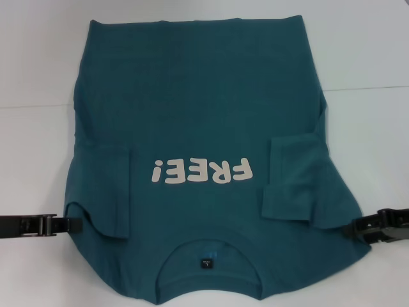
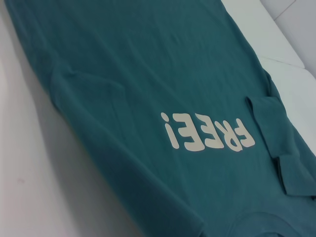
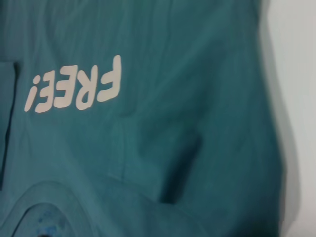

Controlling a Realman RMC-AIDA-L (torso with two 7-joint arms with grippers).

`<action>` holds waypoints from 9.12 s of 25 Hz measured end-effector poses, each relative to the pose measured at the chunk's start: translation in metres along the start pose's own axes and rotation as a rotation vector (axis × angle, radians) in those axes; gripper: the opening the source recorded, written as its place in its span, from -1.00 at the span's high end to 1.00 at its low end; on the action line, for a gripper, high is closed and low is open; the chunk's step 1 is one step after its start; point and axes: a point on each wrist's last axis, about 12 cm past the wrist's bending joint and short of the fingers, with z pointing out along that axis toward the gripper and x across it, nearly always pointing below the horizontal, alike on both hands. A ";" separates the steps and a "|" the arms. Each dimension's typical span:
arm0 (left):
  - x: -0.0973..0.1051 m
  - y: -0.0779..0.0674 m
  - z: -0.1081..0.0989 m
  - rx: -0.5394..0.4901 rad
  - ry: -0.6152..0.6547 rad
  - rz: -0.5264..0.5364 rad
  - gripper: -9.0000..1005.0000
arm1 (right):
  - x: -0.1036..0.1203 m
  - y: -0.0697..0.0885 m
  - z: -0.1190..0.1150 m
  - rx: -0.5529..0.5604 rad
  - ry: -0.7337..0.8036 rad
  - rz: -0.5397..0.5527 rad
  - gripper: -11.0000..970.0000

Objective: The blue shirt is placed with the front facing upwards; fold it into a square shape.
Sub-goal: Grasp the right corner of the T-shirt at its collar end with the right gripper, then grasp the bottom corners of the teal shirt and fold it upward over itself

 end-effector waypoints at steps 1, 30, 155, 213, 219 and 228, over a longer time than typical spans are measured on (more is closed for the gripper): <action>0.000 0.000 0.000 0.000 -0.001 0.000 0.92 | -0.001 0.002 0.003 -0.002 0.001 -0.004 -0.52; 0.000 0.004 0.000 -0.002 -0.004 0.001 0.92 | -0.043 0.062 0.050 -0.072 -0.065 -0.100 -0.52; 0.023 0.005 -0.030 0.121 -0.035 -0.035 0.92 | 0.009 0.015 -0.024 -0.070 0.093 0.046 0.94; -0.071 0.006 -0.003 0.170 -0.542 0.049 0.92 | -0.057 0.041 -0.063 -0.478 -0.490 0.146 0.94; -0.045 0.003 -0.019 0.248 -0.549 0.035 0.92 | -0.024 0.032 -0.070 -0.523 -0.440 0.160 0.94; 0.006 -0.008 -0.053 0.263 -0.534 0.010 0.92 | 0.024 0.025 -0.081 -0.532 -0.432 0.186 0.93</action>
